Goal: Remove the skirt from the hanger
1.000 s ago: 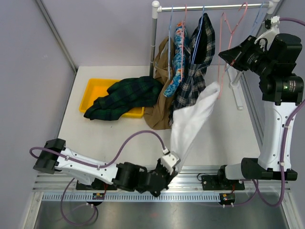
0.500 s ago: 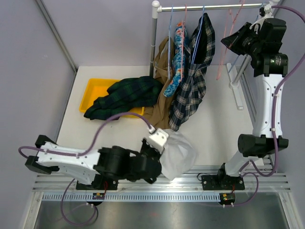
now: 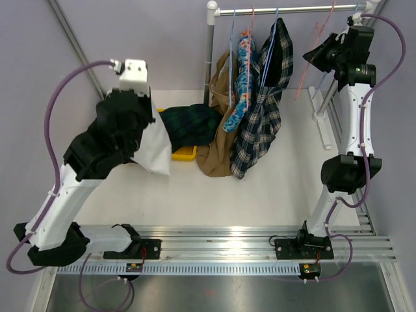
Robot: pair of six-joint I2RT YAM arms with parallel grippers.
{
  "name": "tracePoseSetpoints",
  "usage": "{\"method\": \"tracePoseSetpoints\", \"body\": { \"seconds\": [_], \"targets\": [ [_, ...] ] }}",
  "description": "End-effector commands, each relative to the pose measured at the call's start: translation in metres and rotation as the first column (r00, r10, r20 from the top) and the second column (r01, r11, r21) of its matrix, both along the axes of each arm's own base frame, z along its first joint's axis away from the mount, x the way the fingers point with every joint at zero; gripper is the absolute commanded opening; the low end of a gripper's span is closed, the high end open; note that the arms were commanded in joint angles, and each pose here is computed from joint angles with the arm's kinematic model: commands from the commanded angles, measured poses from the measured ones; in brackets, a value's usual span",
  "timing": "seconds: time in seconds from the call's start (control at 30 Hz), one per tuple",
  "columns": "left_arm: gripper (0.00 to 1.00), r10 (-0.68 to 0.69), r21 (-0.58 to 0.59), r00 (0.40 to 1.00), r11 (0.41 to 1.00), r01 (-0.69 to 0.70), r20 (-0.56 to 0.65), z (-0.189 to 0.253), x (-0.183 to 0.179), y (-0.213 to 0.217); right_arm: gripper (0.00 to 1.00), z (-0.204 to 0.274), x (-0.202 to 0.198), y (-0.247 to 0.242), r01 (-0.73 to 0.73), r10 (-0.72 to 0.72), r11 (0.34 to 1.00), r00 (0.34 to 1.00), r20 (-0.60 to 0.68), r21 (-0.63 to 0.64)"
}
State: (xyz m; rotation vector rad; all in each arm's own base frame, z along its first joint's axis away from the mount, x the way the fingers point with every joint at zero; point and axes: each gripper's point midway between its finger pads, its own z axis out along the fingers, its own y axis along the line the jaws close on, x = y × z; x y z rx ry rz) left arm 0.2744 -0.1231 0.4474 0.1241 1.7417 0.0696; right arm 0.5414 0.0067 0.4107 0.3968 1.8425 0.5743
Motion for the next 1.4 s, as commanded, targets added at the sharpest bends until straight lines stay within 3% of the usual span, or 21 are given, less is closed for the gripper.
{"method": "tracePoseSetpoints", "body": {
  "seconds": [0.0,0.17,0.2,0.27,0.3,0.37,0.47,0.5,0.57,0.6,0.63,0.67,0.7,0.83,0.9,0.97,1.03,1.17,1.37],
  "targets": [
    [0.00,-0.064,0.033,0.990,0.998,0.061,0.126,0.061,0.041,-0.008,0.00,0.016,-0.013,0.004,-0.011,0.011,1.000,0.997,0.071,0.002],
    [0.00,0.012,-0.008,0.987,1.000,-0.011,0.163,0.085,0.108,0.008,0.00,-0.010,-0.040,-0.001,0.035,-0.034,0.999,0.999,0.007,-0.021],
    [0.00,0.029,-0.015,0.992,1.000,-0.027,0.126,0.070,0.138,0.014,0.17,-0.014,-0.045,-0.003,0.044,-0.044,0.999,0.999,-0.004,-0.025],
    [0.00,0.056,-0.036,0.993,0.998,-0.053,0.102,0.059,0.162,0.024,0.55,-0.023,-0.063,-0.002,0.056,-0.057,0.998,0.998,-0.029,-0.019],
    [0.00,0.075,-0.068,0.994,0.995,-0.070,0.073,0.046,0.177,0.035,0.84,-0.024,-0.067,-0.004,0.073,-0.074,0.997,0.997,-0.024,-0.021],
    [0.00,0.087,-0.079,0.995,0.993,-0.090,-0.040,-0.008,0.206,0.037,0.95,-0.031,-0.084,-0.003,0.082,-0.083,0.996,0.996,-0.029,-0.023],
    [0.00,0.119,-0.127,0.981,0.982,-0.139,-0.152,-0.061,0.215,0.044,0.97,-0.030,-0.103,-0.011,0.114,-0.116,0.990,0.993,-0.014,-0.078],
    [0.00,0.126,-0.130,0.968,0.979,-0.157,-0.216,-0.099,0.215,0.042,0.97,-0.031,-0.109,-0.013,0.123,-0.126,0.987,0.992,-0.023,-0.099],
    [0.06,0.119,-0.161,0.967,0.974,-0.157,-0.226,-0.114,0.204,0.041,0.98,-0.018,-0.118,-0.017,0.151,-0.151,0.981,0.988,0.006,-0.118],
    [0.31,0.130,-0.163,0.949,0.970,-0.183,-0.288,-0.150,0.197,0.042,0.98,-0.013,-0.122,-0.019,0.160,-0.160,0.980,0.987,0.011,-0.122],
    [0.60,0.132,-0.179,0.950,0.966,-0.187,-0.282,-0.154,0.196,0.042,0.98,-0.006,-0.125,-0.019,0.165,-0.163,0.979,0.986,0.025,-0.123],
    [0.76,0.125,-0.189,0.949,0.964,-0.185,-0.289,-0.158,0.189,0.042,0.98,0.011,-0.131,-0.020,0.180,-0.174,0.976,0.983,0.061,-0.125],
    [0.99,0.130,-0.181,0.938,0.964,-0.195,-0.322,-0.170,0.184,0.043,0.98,0.019,-0.137,-0.019,0.183,-0.176,0.976,0.982,0.073,-0.117],
    [0.99,0.181,-0.149,0.916,0.957,-0.248,-0.358,-0.170,0.152,0.058,0.99,0.074,-0.165,-0.013,0.188,-0.163,0.977,0.963,0.216,-0.102],
    [0.99,0.182,-0.179,0.936,0.953,-0.243,-0.302,-0.145,0.125,0.066,0.99,0.101,-0.173,0.003,0.112,-0.082,0.990,0.954,0.288,-0.089],
    [0.99,0.122,-0.207,0.938,0.959,-0.196,-0.324,-0.155,0.102,0.061,0.99,0.119,-0.172,0.021,0.010,0.017,0.997,0.945,0.325,-0.080],
    [0.99,0.076,-0.233,0.947,0.960,-0.154,-0.313,-0.150,0.072,0.059,1.00,0.114,-0.154,0.034,-0.056,0.072,0.996,0.953,0.295,-0.063],
    [0.99,0.062,-0.198,0.905,0.967,-0.158,-0.421,-0.208,0.019,0.059,0.99,0.117,-0.130,0.070,-0.114,0.140,0.987,0.953,0.267,-0.113],
    [0.99,0.078,-0.165,0.891,0.972,-0.168,-0.448,-0.248,-0.026,0.071,0.98,0.085,-0.076,0.099,-0.110,0.138,0.980,0.976,0.167,-0.166]
  ]
}}
